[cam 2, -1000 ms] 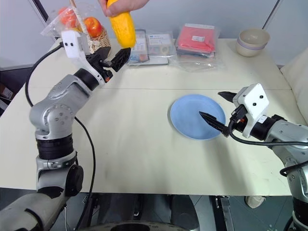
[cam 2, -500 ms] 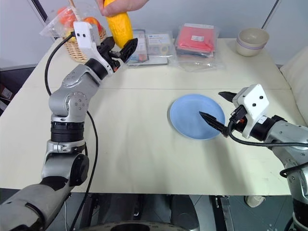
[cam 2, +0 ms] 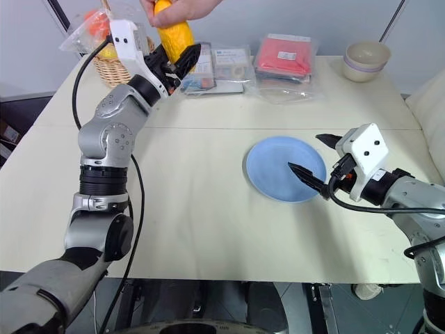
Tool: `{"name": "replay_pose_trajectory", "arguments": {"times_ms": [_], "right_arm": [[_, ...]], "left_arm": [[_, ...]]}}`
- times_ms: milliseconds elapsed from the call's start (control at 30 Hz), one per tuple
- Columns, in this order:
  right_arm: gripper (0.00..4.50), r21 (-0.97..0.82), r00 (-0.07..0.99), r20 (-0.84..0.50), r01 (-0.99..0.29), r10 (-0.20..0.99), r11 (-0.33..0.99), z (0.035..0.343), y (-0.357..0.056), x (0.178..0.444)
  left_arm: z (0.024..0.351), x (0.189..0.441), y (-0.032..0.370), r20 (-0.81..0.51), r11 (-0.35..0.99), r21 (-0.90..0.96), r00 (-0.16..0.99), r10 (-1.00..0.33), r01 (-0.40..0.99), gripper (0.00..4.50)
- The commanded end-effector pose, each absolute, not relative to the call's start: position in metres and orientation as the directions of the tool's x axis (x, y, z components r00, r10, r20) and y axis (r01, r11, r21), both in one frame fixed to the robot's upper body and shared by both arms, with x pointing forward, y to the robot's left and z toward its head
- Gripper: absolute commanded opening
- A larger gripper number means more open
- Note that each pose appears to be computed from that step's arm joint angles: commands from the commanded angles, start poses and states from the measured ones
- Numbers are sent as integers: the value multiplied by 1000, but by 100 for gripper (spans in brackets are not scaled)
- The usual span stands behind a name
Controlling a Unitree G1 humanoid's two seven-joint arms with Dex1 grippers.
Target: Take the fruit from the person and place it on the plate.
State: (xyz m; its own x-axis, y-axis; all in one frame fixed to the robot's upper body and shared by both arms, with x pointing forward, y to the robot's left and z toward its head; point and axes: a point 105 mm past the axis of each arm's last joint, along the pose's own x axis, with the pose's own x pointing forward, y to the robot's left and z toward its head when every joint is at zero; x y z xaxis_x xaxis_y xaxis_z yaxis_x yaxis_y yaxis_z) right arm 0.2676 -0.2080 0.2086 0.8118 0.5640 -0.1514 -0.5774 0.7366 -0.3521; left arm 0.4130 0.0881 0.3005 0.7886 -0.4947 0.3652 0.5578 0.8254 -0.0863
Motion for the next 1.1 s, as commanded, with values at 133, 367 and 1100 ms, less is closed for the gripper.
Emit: {"name": "replay_pose_trajectory", "arguments": {"times_ms": [133, 367, 1100], "right_arm": [[450, -397, 818, -110, -557, 564, 730, 221, -206, 263], [450, -393, 817, -110, -559, 566, 730, 220, -205, 263], [450, -349, 861, 155, -412, 485, 842, 278, -195, 229]], "left_arm": [[323, 407, 86, 432, 816, -61, 752, -498, 575, 270], [303, 405, 63, 334, 750, -33, 714, -615, 661, 270], [151, 382, -88, -331, 223, 77, 236, -914, 972, 270]]}}
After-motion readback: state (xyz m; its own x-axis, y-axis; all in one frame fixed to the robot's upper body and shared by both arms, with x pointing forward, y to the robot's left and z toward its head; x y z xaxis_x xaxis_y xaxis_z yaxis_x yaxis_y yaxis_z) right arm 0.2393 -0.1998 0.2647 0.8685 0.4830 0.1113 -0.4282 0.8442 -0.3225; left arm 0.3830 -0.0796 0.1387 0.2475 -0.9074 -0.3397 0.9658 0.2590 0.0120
